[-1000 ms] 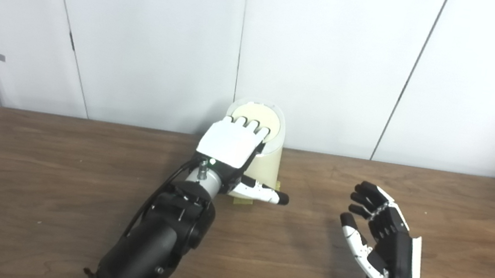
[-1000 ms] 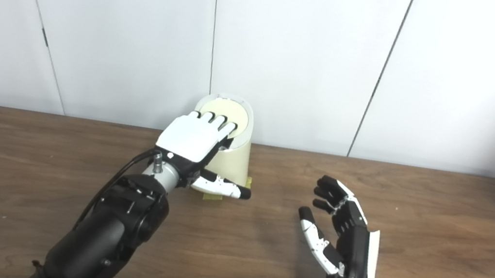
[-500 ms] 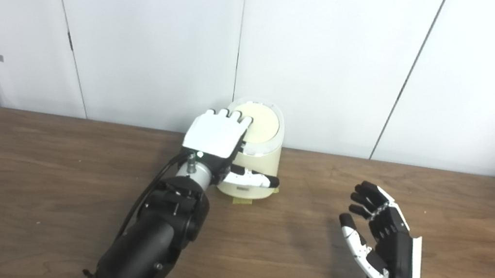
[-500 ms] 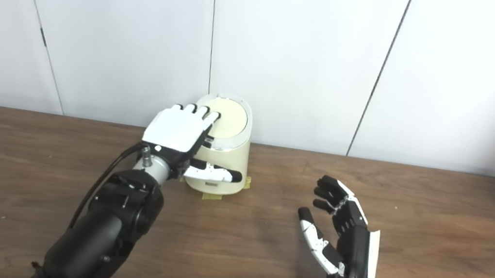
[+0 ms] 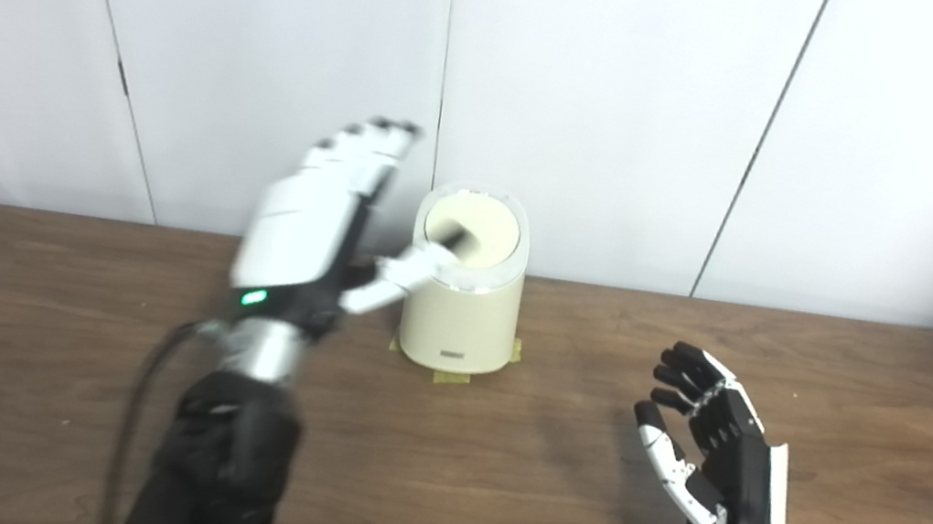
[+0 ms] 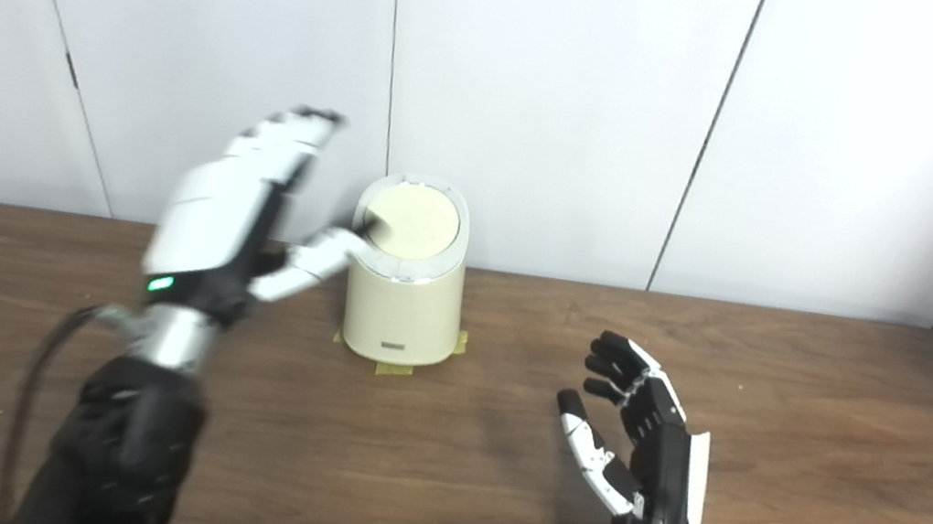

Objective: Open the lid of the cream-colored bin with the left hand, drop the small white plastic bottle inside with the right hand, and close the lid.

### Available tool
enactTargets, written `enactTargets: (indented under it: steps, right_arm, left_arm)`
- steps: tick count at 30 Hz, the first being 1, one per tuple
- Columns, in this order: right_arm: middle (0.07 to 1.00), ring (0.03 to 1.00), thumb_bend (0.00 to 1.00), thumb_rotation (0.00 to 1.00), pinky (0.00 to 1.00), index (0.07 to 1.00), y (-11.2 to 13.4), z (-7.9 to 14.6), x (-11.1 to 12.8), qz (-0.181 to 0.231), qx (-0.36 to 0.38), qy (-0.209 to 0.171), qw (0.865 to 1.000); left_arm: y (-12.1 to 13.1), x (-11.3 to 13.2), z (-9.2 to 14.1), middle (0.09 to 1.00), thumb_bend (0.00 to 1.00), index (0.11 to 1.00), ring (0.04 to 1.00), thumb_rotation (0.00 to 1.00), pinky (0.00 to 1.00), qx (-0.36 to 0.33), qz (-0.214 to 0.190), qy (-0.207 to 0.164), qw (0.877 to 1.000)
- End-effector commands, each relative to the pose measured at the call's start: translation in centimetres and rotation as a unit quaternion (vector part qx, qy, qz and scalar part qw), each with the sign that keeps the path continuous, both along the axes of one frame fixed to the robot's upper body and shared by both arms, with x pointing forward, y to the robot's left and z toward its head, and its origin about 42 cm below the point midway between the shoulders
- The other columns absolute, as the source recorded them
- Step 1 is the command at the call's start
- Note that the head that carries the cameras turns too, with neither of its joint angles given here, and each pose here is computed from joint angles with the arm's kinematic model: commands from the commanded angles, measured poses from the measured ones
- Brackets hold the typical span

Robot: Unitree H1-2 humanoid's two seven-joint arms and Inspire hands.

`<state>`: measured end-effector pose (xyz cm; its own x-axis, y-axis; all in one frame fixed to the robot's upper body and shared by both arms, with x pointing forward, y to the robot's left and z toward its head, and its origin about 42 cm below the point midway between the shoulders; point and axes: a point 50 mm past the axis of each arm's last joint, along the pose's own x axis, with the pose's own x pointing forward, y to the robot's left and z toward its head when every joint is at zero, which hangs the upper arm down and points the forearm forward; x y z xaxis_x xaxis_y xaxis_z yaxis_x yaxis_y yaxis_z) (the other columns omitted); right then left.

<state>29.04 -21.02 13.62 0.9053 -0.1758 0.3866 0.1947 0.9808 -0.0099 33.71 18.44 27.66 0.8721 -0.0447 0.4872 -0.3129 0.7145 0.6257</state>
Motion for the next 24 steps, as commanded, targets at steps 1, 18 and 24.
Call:
enactTargets:
  steps: [1,18,24]
  right_arm:
    - [0.724,0.707,0.2,0.15,0.63,0.711,0.3,1.8,0.5,0.0,-0.012,-0.033,0.999]
    - [0.705,0.682,0.28,0.35,0.61,0.7,-0.3,1.3,-0.2,-0.017,-0.042,-0.023,0.999]
    - [0.715,0.692,0.26,0.34,0.61,0.704,-0.4,1.3,-0.6,-0.017,-0.031,-0.015,0.999]
  left_arm:
    - [1.0,-0.6,1.0,0.85,0.28,0.836,0.84,0.88,0.76,-0.08,-0.055,-0.069,0.993]
    - [5.4,-4.2,-9.8,0.755,0.29,0.732,0.735,0.37,0.67,-0.346,-0.135,-0.019,0.929]
    - [5.6,-5.1,-12.2,0.774,0.27,0.748,0.77,0.4,0.71,-0.36,-0.122,0.009,0.925]
